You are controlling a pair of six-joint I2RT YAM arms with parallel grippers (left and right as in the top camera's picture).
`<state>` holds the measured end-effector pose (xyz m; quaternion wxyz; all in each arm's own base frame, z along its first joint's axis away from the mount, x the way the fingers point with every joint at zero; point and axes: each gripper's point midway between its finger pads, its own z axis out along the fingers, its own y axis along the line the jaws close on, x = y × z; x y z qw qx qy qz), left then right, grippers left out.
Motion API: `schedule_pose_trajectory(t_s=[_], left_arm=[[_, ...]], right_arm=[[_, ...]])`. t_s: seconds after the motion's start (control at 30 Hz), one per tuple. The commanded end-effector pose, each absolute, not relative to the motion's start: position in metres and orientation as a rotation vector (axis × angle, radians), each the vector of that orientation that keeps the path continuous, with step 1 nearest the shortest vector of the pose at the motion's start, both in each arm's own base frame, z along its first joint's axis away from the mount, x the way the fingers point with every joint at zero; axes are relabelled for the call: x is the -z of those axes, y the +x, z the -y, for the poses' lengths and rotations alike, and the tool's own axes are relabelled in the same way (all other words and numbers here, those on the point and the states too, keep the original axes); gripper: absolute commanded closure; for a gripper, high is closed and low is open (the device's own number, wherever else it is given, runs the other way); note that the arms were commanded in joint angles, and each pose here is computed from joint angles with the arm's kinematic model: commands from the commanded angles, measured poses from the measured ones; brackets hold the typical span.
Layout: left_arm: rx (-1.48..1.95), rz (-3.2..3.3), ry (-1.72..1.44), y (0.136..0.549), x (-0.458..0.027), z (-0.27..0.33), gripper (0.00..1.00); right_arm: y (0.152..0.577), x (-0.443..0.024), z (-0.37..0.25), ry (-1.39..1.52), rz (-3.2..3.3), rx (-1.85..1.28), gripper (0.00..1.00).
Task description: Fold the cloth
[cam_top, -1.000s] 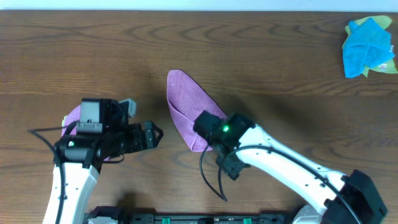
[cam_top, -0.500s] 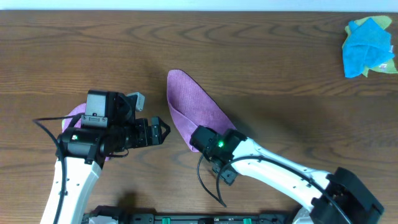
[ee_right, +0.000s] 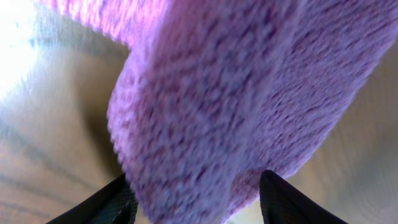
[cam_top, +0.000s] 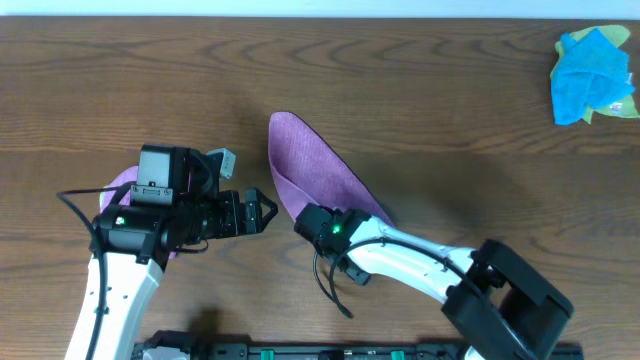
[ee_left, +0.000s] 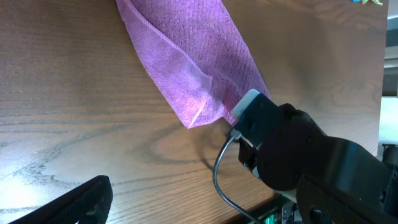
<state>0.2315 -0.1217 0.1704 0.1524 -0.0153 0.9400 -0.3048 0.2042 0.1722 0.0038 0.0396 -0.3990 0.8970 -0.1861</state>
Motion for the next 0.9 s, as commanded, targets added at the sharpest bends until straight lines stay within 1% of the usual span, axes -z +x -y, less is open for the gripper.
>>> schedule_pose_trajectory(t_s=[0.0,0.07,0.1,0.13,0.2,0.23,0.3,0.4,0.47,0.57,0.8,0.87], left_arm=[[0.892,-2.669,0.008,0.234,-0.179,0.125,0.04],[0.892,-2.669,0.008,0.234,-0.179,0.125,0.04],[0.892,-2.669,0.008,0.234,-0.179,0.125,0.04],[0.892,-2.669,0.008,0.234,-0.179,0.125,0.05],[0.89,-2.668,0.014,0.234,-0.179,0.125,0.04],[0.887,-2.666,0.026,0.234,-0.179,0.125,0.04],[0.883,-2.663,0.038,0.235,-0.179,0.125,0.04],[0.881,-2.652,0.042,0.237,-0.18,0.125,0.04],[0.878,-2.64,0.046,0.24,-0.181,0.125,0.04],[0.875,-2.612,0.056,0.245,-0.184,0.126,0.04],[0.868,-2.582,0.062,0.254,-0.186,0.127,0.04],[0.83,-2.61,-0.014,0.258,-0.18,0.121,0.04]], right_arm=[[0.213,0.0,-0.169,-1.221,-2.699,0.65,0.4],[0.219,-0.001,-0.169,-1.203,-2.675,0.666,0.5],[0.223,-0.002,-0.169,-1.189,-2.662,0.674,0.59],[0.226,-0.003,-0.168,-1.171,-2.652,0.686,0.65],[0.231,-0.005,-0.165,-1.151,-2.634,0.716,0.81],[0.233,-0.006,-0.163,-1.144,-2.629,0.73,0.85],[0.237,-0.009,-0.157,-1.133,-2.612,0.776,0.98],[0.246,-0.025,-0.145,-1.062,-2.563,0.908,0.98],[0.249,-0.036,-0.144,-0.998,-2.559,0.928,0.99],[0.253,-0.058,-0.15,-0.914,-2.57,0.905,0.99],[0.263,-0.093,-0.162,-0.815,-2.542,0.807,0.99],[0.265,-0.103,-0.165,-0.791,-2.528,0.773,0.99]])
